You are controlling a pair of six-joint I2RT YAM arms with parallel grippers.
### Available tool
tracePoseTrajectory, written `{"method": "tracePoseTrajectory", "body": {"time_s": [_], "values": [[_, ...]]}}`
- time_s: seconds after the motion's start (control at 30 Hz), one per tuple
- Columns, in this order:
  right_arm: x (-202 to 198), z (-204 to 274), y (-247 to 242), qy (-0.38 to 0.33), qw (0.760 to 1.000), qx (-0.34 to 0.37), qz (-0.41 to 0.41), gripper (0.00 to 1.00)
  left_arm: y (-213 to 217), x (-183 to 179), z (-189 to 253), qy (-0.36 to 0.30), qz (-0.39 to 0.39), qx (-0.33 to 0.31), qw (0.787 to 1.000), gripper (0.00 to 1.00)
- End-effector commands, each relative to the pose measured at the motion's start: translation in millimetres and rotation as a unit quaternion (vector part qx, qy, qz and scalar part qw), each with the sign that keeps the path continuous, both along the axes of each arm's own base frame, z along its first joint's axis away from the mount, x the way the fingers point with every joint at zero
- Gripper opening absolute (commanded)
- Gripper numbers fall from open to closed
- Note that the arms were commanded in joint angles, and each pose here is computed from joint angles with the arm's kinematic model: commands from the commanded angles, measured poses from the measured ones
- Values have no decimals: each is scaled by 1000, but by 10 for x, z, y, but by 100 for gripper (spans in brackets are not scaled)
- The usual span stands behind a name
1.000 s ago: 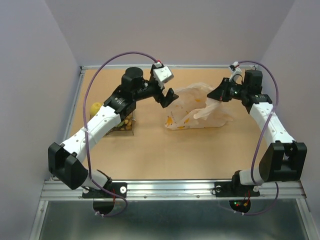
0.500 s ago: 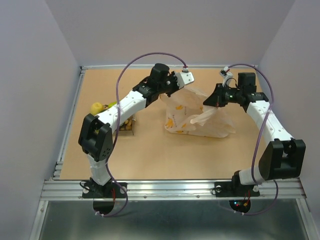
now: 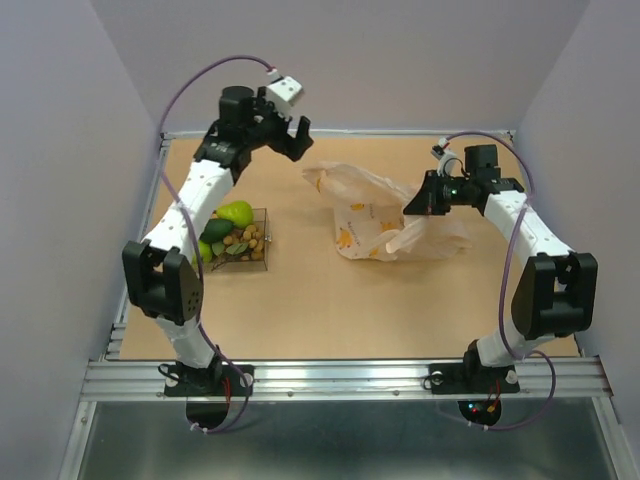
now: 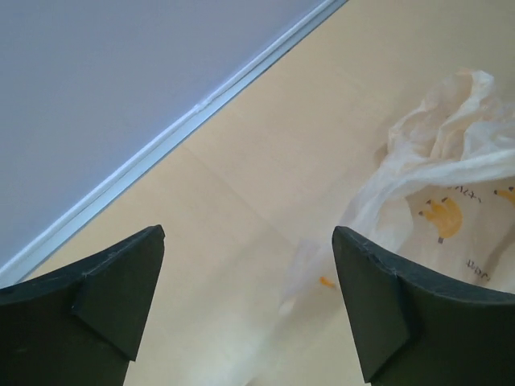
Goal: Place the fake fruits into the plastic bag and tie a complex knot
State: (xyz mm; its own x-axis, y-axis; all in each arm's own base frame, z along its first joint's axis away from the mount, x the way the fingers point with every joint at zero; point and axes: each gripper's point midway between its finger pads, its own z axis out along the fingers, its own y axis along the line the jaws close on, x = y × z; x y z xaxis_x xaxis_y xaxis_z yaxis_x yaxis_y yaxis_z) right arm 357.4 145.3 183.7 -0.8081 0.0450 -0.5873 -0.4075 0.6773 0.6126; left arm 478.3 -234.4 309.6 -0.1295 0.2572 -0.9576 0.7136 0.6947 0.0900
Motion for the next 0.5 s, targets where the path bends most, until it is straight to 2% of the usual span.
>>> {"method": "tracePoseTrajectory", "body": {"time_s": [0.0,0.03,0.13,0.2,0.23,0.27,0.33,0.37,0.47], "values": [[249,-29,-19,20,997,23,-75,1,504,-559,721,-1,-7,-42,999,99],[274,-59,-12,25,996,26,-84,0,663,-591,675,9,3,-34,999,99],[373,-109,-35,31,993,30,-114,0,1265,-790,341,42,27,53,997,99],[429,-81,-50,20,991,29,-132,0,1723,-991,19,80,39,114,989,99],[455,-73,-54,15,990,27,-138,0,1977,-1067,-48,75,42,147,985,99],[458,-48,-49,14,990,29,-141,0,2065,-1231,-257,112,37,161,980,99],[461,-32,-28,12,990,28,-139,0,2271,-1383,-428,128,41,193,972,99],[454,-22,-16,11,990,30,-136,0,2358,-1466,-434,114,39,218,968,99],[434,-36,-2,11,991,27,-134,1,2506,-1684,-708,127,28,276,952,99]]}}
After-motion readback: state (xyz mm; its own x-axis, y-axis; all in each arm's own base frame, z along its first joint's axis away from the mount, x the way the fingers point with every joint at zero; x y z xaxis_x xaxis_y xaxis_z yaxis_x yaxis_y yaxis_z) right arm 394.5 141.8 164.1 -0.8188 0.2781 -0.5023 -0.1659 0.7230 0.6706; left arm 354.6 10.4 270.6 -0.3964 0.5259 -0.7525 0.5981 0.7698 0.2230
